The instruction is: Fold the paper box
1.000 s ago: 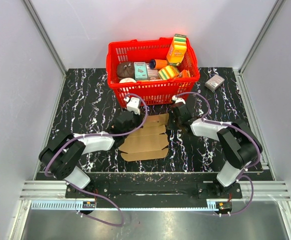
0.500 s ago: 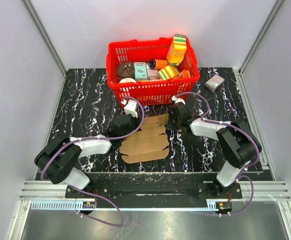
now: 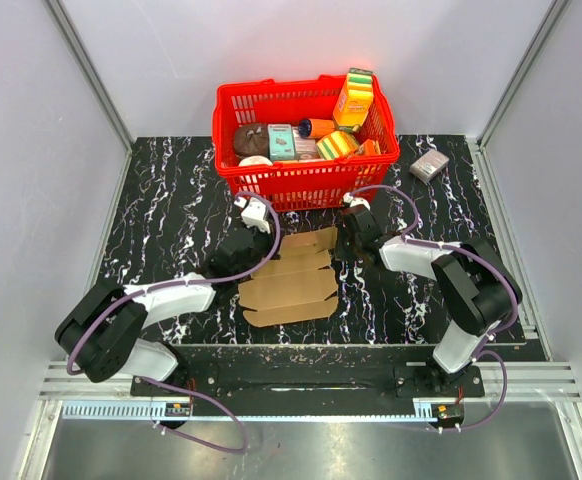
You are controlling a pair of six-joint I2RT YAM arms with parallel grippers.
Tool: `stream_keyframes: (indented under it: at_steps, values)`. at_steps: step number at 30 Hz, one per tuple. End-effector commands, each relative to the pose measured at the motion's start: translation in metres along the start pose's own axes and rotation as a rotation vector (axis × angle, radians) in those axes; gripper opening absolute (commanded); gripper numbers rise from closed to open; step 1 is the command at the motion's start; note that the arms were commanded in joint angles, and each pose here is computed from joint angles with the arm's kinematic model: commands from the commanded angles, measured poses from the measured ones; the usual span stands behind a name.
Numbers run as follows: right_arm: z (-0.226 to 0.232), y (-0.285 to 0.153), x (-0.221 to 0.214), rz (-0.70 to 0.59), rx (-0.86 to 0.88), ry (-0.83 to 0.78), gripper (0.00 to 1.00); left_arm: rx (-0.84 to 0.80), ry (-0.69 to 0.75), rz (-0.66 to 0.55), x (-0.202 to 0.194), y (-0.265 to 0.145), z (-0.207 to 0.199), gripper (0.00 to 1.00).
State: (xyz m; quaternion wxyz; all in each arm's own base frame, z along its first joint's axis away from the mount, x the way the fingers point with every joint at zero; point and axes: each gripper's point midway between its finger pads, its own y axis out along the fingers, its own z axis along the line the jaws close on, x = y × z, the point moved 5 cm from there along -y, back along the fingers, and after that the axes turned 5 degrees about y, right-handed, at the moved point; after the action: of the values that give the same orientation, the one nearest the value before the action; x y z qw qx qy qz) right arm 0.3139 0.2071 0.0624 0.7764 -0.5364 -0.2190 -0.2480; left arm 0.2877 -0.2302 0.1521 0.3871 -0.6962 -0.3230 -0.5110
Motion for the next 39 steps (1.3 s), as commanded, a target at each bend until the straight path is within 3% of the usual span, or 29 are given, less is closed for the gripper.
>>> stream_keyframes:
  at_steps: [1, 22, 39]
  values:
    - [0.004, 0.002, 0.016, -0.044, -0.011, 0.016, 0.0, -0.012, -0.002, -0.005, 0.004, -0.001, -0.001, 0.01]
    - [0.006, 0.004, 0.015, -0.028, 0.004, 0.01, 0.0, -0.021, -0.03, 0.06, -0.026, -0.003, 0.002, 0.0]
    - [0.028, -0.001, 0.012, -0.012, 0.183, 0.0, 0.0, -0.023, -0.031, 0.057, -0.026, -0.003, 0.001, 0.0]
